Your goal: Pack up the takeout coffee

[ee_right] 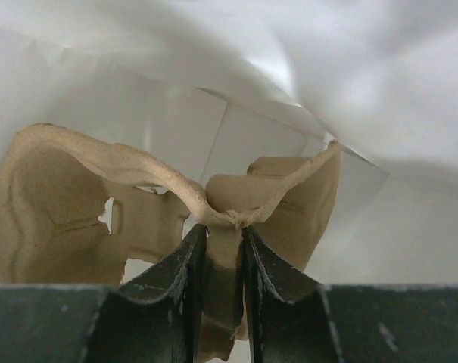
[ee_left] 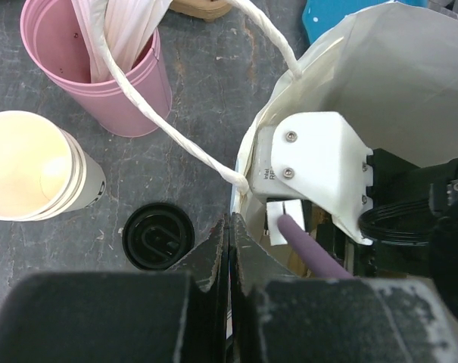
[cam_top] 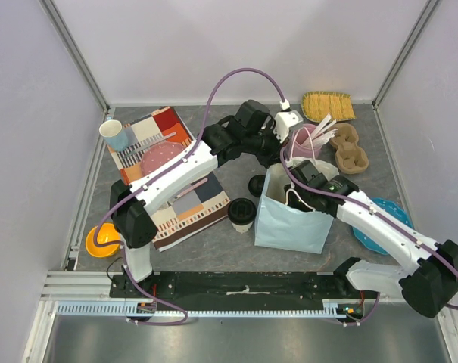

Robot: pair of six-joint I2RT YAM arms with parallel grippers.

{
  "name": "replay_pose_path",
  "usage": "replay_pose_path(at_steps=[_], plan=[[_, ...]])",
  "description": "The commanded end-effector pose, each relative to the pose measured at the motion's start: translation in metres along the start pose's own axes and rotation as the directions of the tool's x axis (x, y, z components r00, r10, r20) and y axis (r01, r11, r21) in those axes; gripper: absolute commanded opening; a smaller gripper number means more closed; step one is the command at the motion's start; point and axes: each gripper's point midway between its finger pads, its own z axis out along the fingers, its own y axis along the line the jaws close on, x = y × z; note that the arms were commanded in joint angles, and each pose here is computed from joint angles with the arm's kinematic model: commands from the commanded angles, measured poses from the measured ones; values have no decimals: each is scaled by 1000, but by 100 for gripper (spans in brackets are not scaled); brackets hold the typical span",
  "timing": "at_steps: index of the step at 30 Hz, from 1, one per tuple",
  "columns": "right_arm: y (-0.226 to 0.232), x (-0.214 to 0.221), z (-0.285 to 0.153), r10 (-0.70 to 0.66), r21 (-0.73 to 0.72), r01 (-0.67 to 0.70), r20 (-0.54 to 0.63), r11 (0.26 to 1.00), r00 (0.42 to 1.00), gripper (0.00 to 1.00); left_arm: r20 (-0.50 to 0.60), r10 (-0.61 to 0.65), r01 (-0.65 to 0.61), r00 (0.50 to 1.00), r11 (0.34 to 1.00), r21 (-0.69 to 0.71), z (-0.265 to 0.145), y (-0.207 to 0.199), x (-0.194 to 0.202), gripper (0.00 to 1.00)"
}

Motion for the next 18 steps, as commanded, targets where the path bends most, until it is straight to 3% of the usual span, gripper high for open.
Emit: replay_pose_path(at_steps=[1,18], plan=[[5,9,2,85,9,-85,-65,996,994,32,137,33,-39,990,998,41,-19,-20,-42,2],[-16,28,25,108,114,-97,-103,989,989,45,151,8,-21,989,996,85,-15,-29,-45,2]])
